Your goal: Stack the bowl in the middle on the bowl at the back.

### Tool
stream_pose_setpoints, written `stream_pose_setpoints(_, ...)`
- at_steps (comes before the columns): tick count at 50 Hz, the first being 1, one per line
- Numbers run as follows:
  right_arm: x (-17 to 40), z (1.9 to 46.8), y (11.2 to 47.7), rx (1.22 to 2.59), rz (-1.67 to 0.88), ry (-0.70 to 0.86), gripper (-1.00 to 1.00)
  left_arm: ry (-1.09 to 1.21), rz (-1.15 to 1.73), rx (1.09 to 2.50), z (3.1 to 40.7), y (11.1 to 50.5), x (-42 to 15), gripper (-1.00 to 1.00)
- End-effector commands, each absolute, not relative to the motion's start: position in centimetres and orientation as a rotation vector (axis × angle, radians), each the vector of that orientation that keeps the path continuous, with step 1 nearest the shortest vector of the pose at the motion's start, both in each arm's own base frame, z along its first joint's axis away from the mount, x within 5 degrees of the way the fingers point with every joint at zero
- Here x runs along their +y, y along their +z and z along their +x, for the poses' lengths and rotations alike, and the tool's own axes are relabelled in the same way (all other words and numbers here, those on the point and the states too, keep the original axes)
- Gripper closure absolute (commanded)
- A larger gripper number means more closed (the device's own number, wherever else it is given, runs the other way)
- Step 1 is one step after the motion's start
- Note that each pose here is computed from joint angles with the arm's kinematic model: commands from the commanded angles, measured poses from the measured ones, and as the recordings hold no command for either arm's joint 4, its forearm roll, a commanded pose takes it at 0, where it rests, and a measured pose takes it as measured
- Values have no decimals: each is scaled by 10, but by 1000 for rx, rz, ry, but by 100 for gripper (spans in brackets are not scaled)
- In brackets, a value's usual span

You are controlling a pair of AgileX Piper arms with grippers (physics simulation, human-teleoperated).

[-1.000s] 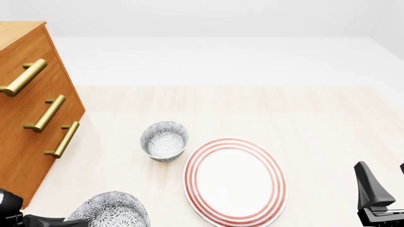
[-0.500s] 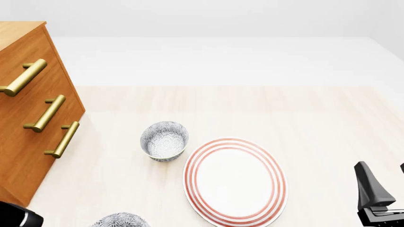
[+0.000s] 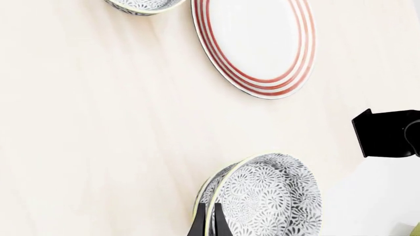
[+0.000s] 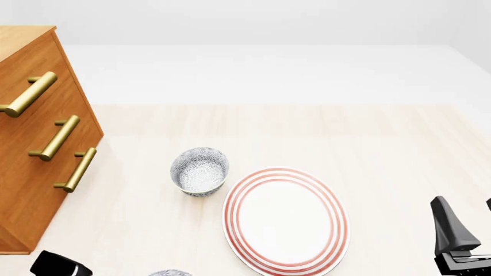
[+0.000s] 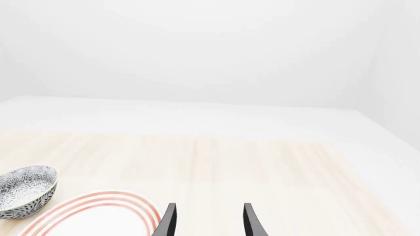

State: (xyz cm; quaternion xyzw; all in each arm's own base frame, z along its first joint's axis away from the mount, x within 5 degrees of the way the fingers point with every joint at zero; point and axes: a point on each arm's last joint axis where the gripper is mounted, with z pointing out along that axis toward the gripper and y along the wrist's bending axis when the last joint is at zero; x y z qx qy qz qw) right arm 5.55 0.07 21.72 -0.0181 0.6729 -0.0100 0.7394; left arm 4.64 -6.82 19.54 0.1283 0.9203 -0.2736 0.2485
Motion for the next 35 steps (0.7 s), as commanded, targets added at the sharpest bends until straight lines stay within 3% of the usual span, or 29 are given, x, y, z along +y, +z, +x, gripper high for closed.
stream_pose_setpoints(1,1,56,217,1477,-40,-21,-100,-756,368,2521,48,185,-75,100)
stream_pose_setpoints(6,1,56,217,1477,-40,-21,-100,-768,381,2535,47,182,-78,100)
stream_pose_setpoints(7,1,56,217,1477,-40,-21,-100,-766,382,2537,47,182,-78,-100)
stream_pose_setpoints(35,1,56,217,1479,-37,-20,-100,-773,382,2535,45,190,-75,-100)
